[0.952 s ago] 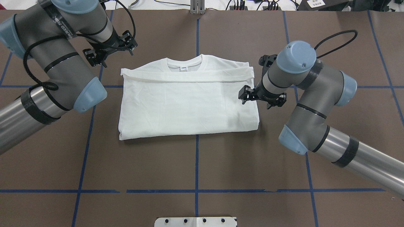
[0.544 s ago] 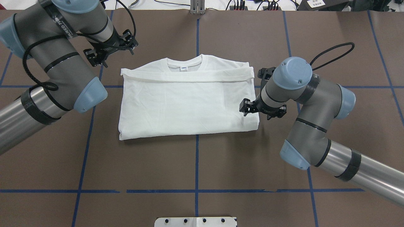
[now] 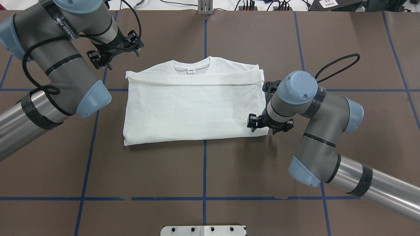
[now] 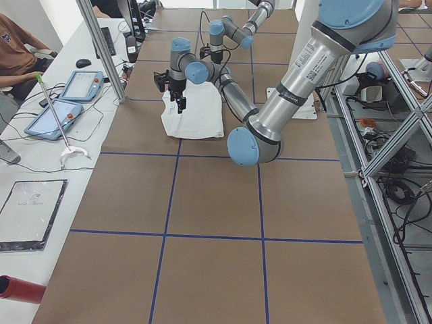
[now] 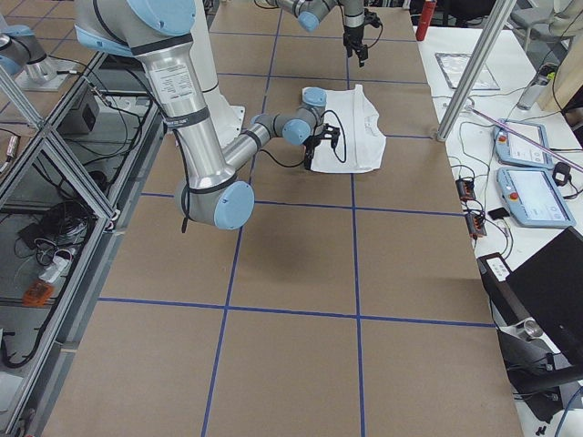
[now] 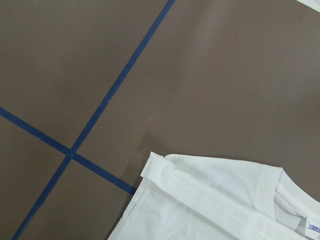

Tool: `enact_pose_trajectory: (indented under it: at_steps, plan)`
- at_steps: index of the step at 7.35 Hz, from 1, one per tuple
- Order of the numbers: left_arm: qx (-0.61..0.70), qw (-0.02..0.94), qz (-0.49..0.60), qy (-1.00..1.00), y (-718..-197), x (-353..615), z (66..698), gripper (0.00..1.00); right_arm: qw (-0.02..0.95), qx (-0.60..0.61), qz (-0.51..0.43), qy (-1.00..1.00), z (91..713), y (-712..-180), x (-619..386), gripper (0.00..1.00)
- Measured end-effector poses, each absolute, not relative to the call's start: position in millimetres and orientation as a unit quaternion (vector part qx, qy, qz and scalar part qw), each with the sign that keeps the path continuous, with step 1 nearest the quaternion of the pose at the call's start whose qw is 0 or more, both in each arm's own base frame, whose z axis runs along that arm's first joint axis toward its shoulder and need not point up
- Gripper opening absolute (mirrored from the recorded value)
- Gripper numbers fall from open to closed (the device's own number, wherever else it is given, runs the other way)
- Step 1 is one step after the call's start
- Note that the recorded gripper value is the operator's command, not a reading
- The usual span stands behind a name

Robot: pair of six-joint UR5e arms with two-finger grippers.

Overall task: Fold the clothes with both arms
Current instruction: 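Grasp the folded shirt's side edge with the right gripper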

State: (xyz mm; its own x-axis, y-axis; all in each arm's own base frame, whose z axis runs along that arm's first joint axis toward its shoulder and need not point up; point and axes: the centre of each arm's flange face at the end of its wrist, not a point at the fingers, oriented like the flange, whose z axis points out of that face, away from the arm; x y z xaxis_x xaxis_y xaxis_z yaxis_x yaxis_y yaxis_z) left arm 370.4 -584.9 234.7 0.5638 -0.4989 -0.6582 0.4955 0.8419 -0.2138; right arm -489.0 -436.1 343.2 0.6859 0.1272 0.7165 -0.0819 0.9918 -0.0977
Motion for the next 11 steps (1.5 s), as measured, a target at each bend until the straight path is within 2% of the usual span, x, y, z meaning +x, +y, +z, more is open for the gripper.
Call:
enact_pose_trajectory:
  at_steps: [1,3,4,5,6,11]
  plan:
    - [-0.001,0.884,-0.281,0.375,-584,370,233,0.99,0.918,-0.031,0.055,-0.392,345,-435,-491,0.76]
    - [-0.002,0.884,-0.281,0.374,-582,369,229,0.99,0.919,-0.035,0.054,-0.39,347,-434,-492,0.62]
    - [-0.002,0.884,-0.281,0.373,-581,368,229,0.99,0.919,-0.035,0.054,-0.388,348,-434,-493,0.39]
    - [-0.002,0.885,-0.28,0.373,-581,368,228,0.99,0.92,-0.036,0.054,-0.387,351,-434,-492,0.09]
    - [-0.001,0.885,-0.28,0.373,-581,368,228,0.99,0.92,-0.037,0.055,-0.386,353,-433,-492,0.0]
    - [0.0,0.885,-0.281,0.372,-579,366,225,0.99,0.916,-0.038,0.057,-0.396,342,-437,-478,0.0]
